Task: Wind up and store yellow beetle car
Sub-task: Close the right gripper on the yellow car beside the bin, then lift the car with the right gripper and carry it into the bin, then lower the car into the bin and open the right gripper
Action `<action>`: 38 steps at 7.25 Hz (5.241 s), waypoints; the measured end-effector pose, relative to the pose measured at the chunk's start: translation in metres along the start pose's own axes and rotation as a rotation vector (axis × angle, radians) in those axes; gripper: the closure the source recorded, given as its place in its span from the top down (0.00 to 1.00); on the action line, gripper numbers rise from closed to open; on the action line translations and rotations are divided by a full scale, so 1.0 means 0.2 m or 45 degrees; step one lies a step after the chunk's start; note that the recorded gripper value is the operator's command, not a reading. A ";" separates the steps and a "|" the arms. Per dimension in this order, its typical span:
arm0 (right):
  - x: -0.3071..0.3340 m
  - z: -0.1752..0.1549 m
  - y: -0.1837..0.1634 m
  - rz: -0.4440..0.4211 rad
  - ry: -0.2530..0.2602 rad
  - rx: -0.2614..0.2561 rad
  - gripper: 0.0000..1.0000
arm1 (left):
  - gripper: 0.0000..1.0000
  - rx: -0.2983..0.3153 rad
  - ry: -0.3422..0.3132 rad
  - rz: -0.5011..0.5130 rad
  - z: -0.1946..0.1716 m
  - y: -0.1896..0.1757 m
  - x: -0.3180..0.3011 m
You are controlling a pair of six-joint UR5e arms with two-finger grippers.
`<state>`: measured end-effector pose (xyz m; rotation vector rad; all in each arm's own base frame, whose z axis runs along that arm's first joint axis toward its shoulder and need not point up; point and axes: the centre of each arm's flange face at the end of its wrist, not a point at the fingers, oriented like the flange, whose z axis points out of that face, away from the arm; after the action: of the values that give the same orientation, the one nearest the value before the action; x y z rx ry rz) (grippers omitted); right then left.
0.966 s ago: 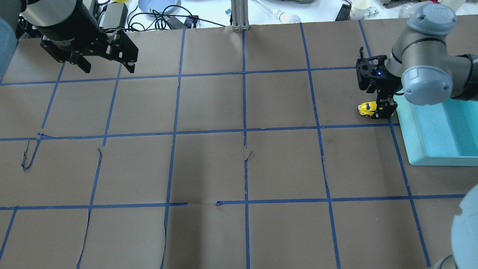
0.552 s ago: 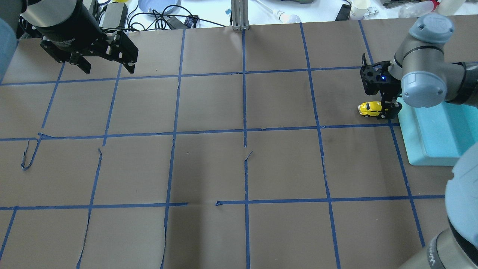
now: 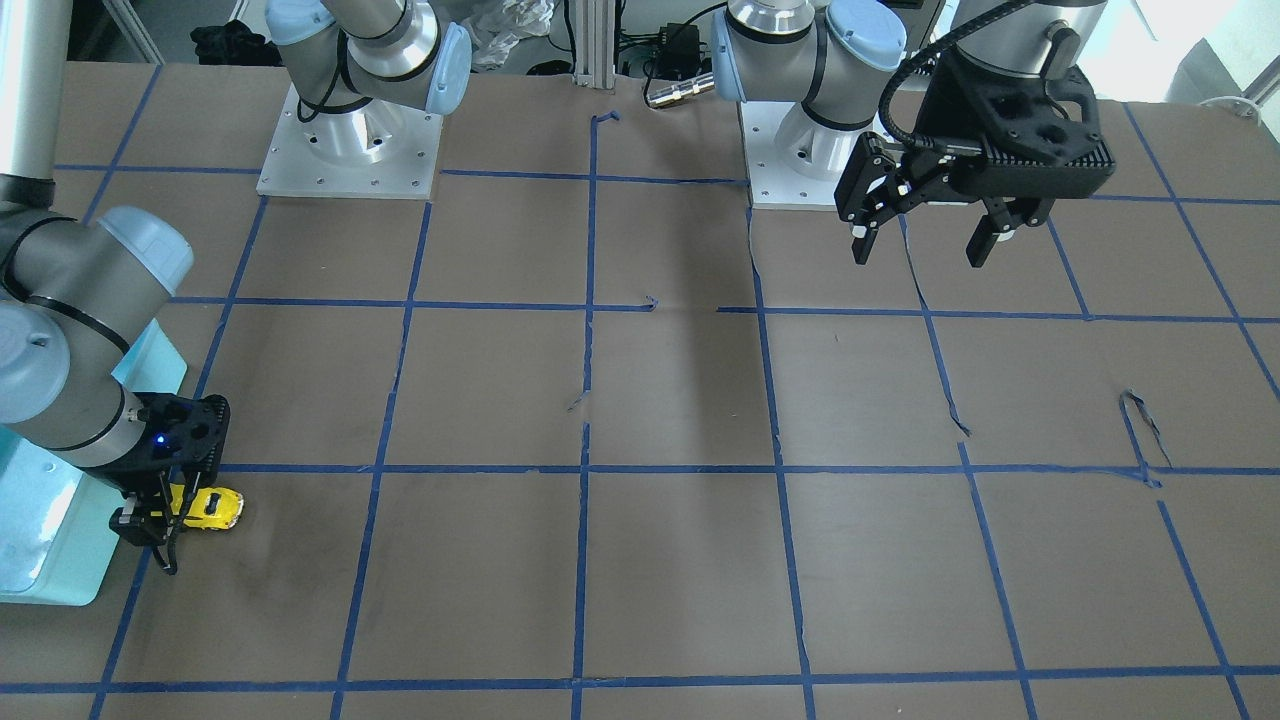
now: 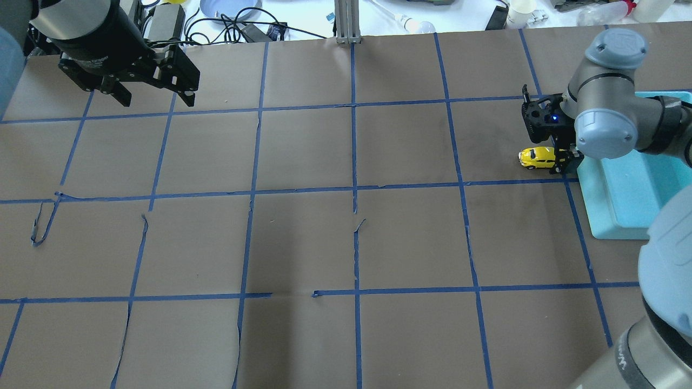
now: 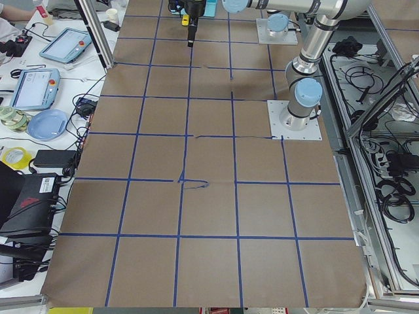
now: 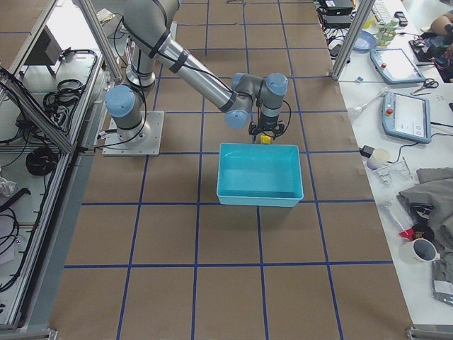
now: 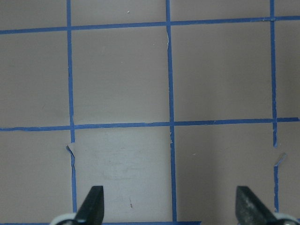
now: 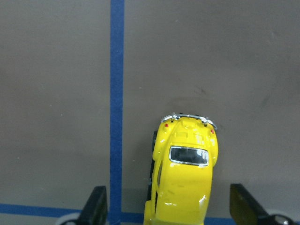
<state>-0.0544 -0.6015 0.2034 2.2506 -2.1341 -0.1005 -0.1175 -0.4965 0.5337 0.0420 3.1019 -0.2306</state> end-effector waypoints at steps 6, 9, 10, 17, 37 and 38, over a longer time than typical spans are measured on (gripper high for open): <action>0.02 0.05 0.00 0.012 0.001 0.014 0.33 | 1.00 -0.005 0.001 0.001 0.01 0.01 0.00; 0.06 -0.16 -0.01 0.064 0.078 0.010 0.34 | 1.00 -0.004 0.002 -0.001 0.01 0.01 0.00; 0.07 -0.26 -0.03 0.093 0.110 0.040 0.34 | 1.00 -0.004 0.001 -0.001 0.01 0.01 0.00; 0.02 -0.60 0.12 0.142 0.157 0.037 0.34 | 1.00 -0.005 0.000 -0.003 0.01 0.00 -0.01; -0.29 0.03 0.92 0.124 -0.089 0.068 1.00 | 1.00 -0.005 -0.002 -0.003 0.01 0.00 -0.01; -0.29 0.02 0.92 0.123 -0.090 0.067 1.00 | 1.00 -0.005 -0.002 -0.003 0.01 0.00 -0.01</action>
<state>-0.2419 -0.5531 0.2132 2.1982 -2.3036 -0.1239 -0.1162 -0.4963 0.5317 0.0384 3.1006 -0.2245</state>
